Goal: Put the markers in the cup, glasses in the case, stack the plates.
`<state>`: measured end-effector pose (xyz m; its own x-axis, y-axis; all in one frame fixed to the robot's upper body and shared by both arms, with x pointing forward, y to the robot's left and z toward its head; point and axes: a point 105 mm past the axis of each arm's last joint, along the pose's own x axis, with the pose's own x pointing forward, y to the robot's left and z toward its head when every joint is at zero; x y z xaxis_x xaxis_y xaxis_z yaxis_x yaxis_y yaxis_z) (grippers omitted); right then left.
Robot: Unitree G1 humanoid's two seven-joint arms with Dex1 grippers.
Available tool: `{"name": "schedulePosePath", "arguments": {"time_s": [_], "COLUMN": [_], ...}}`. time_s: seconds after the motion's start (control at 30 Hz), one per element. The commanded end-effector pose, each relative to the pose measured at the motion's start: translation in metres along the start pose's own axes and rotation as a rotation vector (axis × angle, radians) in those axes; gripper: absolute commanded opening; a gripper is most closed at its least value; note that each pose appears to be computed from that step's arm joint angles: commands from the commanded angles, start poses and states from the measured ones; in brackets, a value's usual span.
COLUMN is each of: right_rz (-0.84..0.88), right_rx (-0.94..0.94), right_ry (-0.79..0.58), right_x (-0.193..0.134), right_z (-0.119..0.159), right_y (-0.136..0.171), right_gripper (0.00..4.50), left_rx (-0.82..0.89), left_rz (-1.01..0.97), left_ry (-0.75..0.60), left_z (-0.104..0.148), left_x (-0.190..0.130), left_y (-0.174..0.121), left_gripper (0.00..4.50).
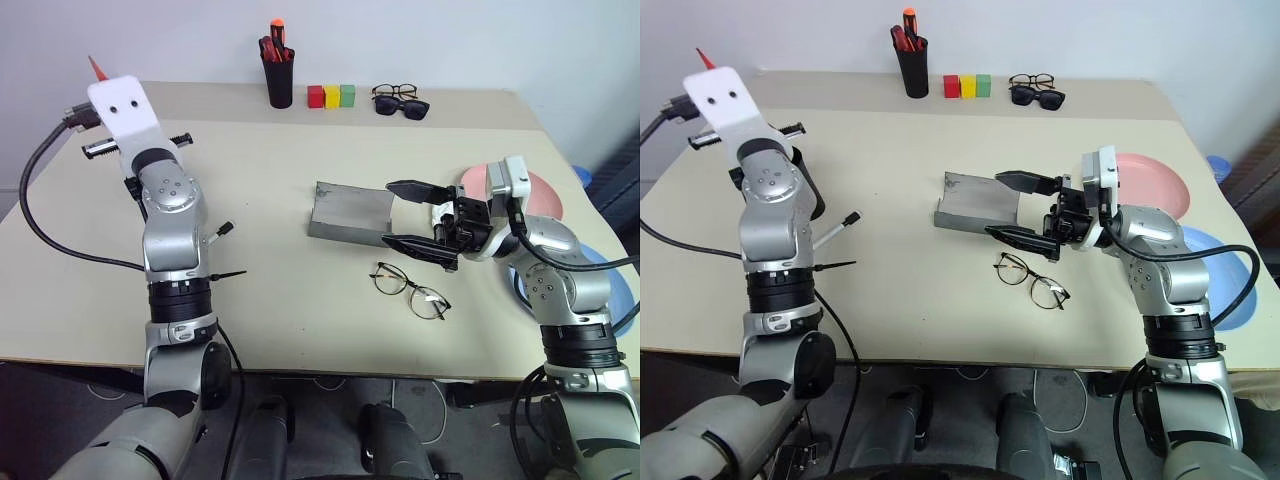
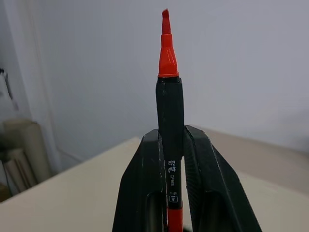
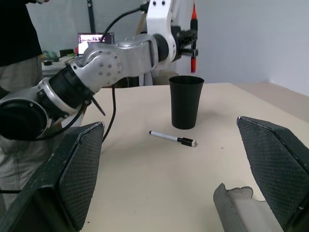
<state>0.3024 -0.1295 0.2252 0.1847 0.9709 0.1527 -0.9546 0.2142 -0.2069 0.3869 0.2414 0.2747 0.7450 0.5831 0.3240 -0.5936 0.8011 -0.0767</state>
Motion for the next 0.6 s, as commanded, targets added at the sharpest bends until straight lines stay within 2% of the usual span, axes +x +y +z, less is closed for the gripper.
{"name": "schedulePosePath", "arguments": {"time_s": [0.03, 0.27, 0.43, 0.53, 0.6], "right_rz": [-0.004, -0.017, -0.021, -0.027, -0.030], "right_rx": [-0.049, -0.049, -0.049, -0.050, -0.049], "right_ry": [-0.017, -0.009, -0.004, -0.002, -0.001], "right_x": [-0.002, -0.002, -0.002, -0.003, -0.003], "right_z": [0.010, 0.009, 0.010, 0.009, 0.009], "right_y": [-0.001, -0.001, 0.000, -0.001, -0.001], "right_gripper": [4.50, 4.50, 4.50, 4.50, 4.50], "left_rx": [0.002, 0.048, 0.064, 0.050, 0.025], "left_rz": [0.006, -0.007, -0.025, -0.110, -0.210], "left_ry": [-0.057, -0.001, 0.010, -0.003, -0.016], "left_z": [0.016, -0.007, -0.013, -0.009, -0.003], "left_x": [-0.005, -0.011, -0.015, -0.018, -0.023], "left_y": [0.006, 0.006, 0.004, -0.007, -0.020], "left_gripper": [0.04, 0.04, 2.37, 3.92, 3.92]}}
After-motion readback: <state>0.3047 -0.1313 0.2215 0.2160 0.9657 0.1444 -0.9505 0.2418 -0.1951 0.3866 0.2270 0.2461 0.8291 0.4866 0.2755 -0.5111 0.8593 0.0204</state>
